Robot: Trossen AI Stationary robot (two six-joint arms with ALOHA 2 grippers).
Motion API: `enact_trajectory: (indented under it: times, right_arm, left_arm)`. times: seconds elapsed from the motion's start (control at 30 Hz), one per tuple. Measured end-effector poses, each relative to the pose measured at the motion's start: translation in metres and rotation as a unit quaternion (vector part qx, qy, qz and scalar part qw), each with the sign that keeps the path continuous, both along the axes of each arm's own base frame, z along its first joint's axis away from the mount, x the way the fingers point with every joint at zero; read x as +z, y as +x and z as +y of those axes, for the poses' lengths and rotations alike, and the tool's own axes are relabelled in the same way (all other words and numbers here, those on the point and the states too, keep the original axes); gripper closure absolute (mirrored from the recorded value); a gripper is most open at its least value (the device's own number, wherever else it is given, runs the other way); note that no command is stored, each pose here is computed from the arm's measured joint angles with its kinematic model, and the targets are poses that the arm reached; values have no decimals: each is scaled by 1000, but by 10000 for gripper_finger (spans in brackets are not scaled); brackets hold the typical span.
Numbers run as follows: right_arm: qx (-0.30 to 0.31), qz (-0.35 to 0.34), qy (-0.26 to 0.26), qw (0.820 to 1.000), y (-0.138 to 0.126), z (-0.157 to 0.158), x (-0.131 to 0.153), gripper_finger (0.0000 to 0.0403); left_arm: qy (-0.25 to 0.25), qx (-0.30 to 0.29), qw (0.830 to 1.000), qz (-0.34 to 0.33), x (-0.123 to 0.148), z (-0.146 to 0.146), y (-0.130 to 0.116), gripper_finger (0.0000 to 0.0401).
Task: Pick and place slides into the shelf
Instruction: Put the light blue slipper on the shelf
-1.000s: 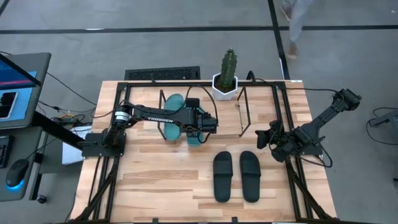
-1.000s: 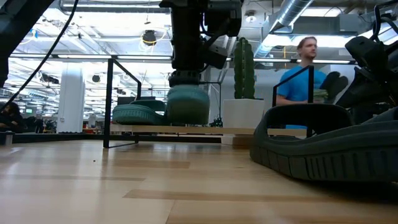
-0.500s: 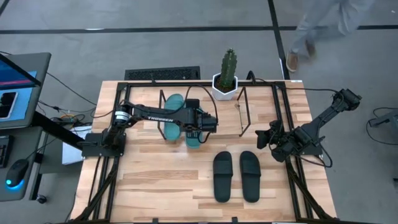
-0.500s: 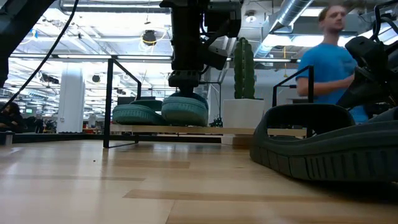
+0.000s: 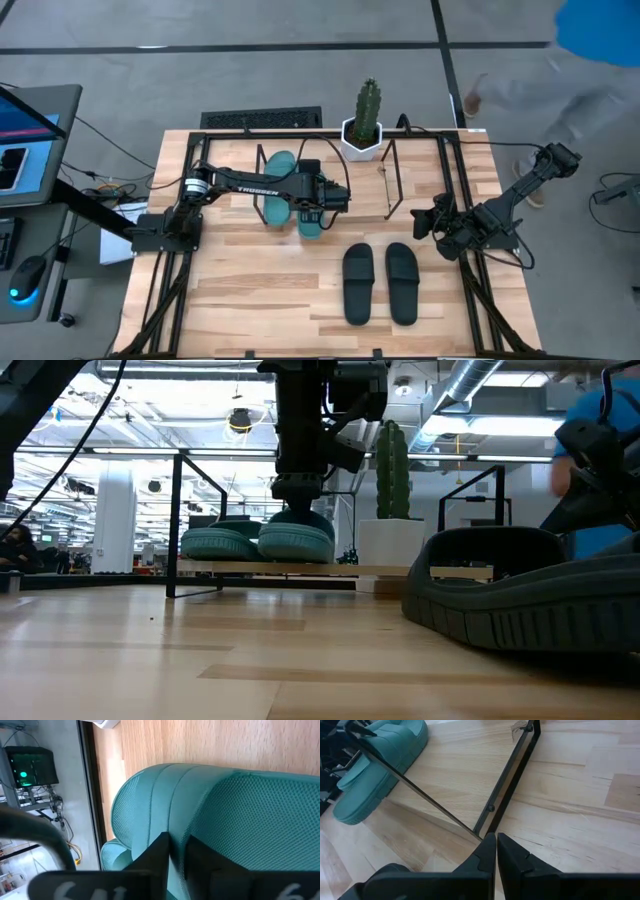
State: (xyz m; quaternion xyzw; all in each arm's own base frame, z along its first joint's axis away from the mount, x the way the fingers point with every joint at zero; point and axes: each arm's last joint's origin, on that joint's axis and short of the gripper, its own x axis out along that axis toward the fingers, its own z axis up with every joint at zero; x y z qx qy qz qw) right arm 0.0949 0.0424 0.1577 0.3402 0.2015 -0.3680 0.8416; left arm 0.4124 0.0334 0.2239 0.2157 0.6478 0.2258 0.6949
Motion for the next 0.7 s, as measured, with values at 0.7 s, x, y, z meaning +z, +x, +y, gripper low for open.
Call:
enact_trajectory:
  times: [0.7]
  right_arm:
    - [0,0,0,1000,0,0,0,395]
  left_arm:
    - [0,9,1000,7,0,2,-2,277]
